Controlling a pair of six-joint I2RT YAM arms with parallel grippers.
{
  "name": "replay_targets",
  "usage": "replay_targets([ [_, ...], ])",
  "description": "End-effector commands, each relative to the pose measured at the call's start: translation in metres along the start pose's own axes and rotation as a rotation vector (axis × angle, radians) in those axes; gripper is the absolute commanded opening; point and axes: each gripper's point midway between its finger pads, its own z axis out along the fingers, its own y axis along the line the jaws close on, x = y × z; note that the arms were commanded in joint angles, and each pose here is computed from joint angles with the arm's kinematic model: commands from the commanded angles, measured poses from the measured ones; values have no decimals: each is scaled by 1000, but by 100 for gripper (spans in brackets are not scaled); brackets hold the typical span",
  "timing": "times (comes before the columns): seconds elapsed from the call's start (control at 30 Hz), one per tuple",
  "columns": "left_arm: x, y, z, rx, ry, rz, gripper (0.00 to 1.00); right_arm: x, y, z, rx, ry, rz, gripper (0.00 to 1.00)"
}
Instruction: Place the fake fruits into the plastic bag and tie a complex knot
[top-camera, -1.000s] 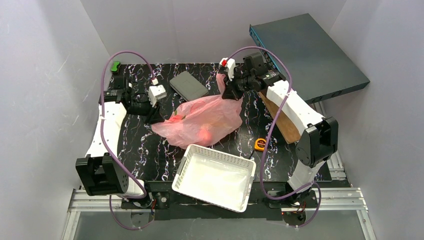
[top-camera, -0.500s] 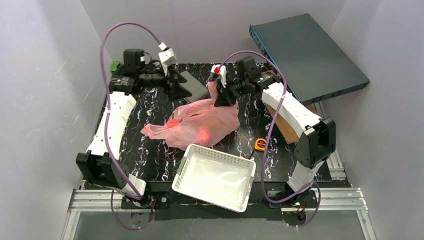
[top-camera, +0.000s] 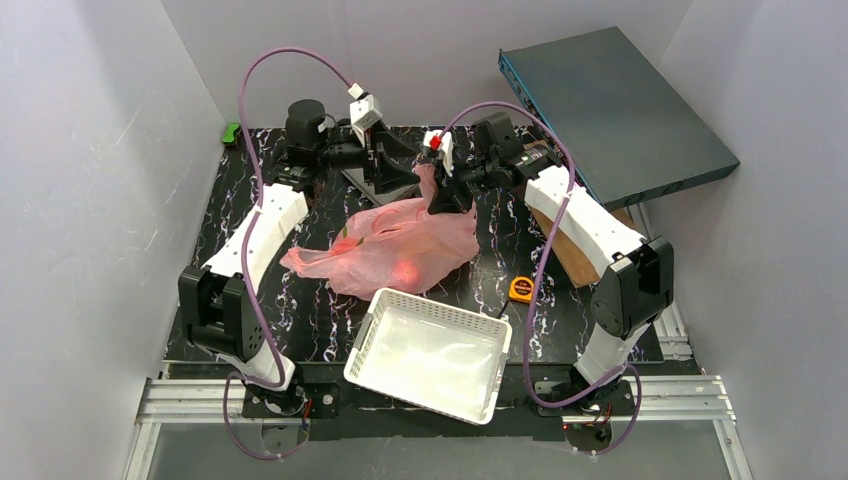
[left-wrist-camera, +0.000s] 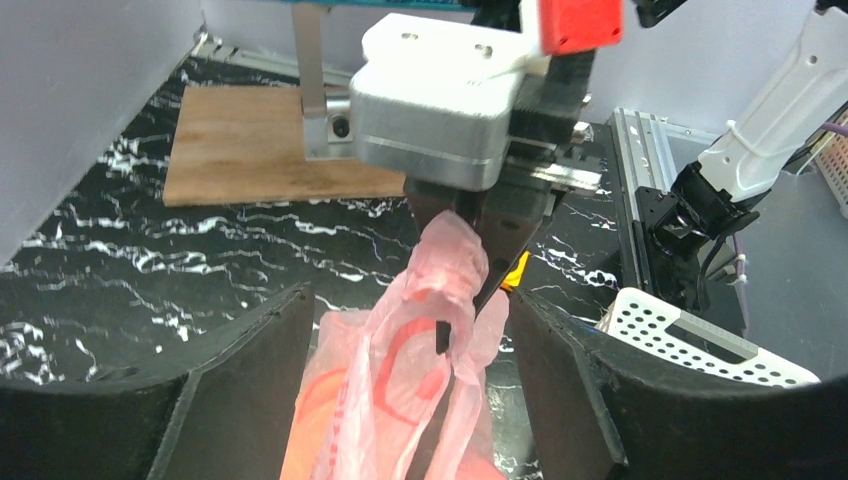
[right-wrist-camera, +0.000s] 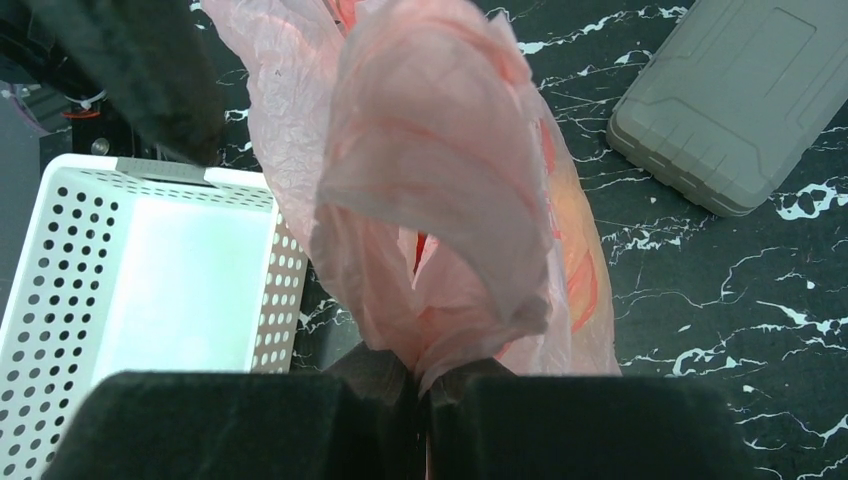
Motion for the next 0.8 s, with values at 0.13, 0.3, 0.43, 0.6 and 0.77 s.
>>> replay_targets([
  [0.13, -8, -21, 19, 91, -13, 129, 55, -23, 11, -12, -15, -68, -70, 10],
  [0.3, 1, -24, 23, 88, 15, 84, 30, -28, 10, -12, -14, -83, -66, 11],
  [0.43, -14, -11, 18, 27, -26, -53, 0, -32, -1, -23, 44, -115, 7, 33],
  [0.6, -40, 17, 7, -101, -125, -216, 0, -46, -32, -50, 206, -238, 180, 79],
  [0.77, -48, 35, 5, -197, -171, -348, 0, -87, -46, -65, 328, -459, 209, 95],
])
